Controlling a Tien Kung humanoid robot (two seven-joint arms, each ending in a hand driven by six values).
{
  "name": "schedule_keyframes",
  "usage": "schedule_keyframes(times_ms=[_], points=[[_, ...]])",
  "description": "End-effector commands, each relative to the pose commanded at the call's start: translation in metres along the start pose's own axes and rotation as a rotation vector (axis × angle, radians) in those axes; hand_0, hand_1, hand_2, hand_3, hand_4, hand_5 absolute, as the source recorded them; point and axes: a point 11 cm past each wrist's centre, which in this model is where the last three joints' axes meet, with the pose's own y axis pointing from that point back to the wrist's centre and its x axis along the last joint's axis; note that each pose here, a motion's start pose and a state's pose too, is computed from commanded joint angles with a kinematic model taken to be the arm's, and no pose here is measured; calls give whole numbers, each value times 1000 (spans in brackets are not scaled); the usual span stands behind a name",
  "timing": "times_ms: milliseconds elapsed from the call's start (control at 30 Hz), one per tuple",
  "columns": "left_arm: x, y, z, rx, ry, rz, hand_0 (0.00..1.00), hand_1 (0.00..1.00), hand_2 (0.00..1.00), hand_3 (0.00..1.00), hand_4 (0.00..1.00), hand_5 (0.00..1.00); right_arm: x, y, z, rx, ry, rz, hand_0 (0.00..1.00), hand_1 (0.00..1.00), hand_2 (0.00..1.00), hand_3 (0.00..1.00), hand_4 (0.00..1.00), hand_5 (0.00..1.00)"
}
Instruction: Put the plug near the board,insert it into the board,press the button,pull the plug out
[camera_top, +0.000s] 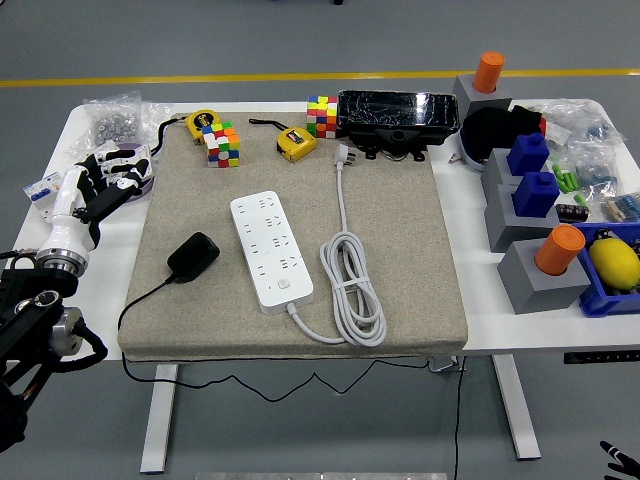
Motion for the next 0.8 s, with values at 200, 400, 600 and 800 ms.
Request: schedule_keyframes(times_ms=[200,400,600,800], points=[[0,-2,2,5,-12,-13,393,418,498,547,762,234,-1,0,-6,12,4,1,560,637,611,600,964,494],[1,-3,3,6,-16,-15,394,418,499,548,762,234,2,0,-9,16,9,7,560,637,611,600,964,494],[8,-3,-1,18,-21,2,395,418,498,548,760,235,-2,0,-6,10,13,-2,561,637,613,600,964,494],[10,-4,0,18,-21,9,394,421,499,548,759,237,-3,0,-7,11,16,-3,560,636,613,600,964,494]])
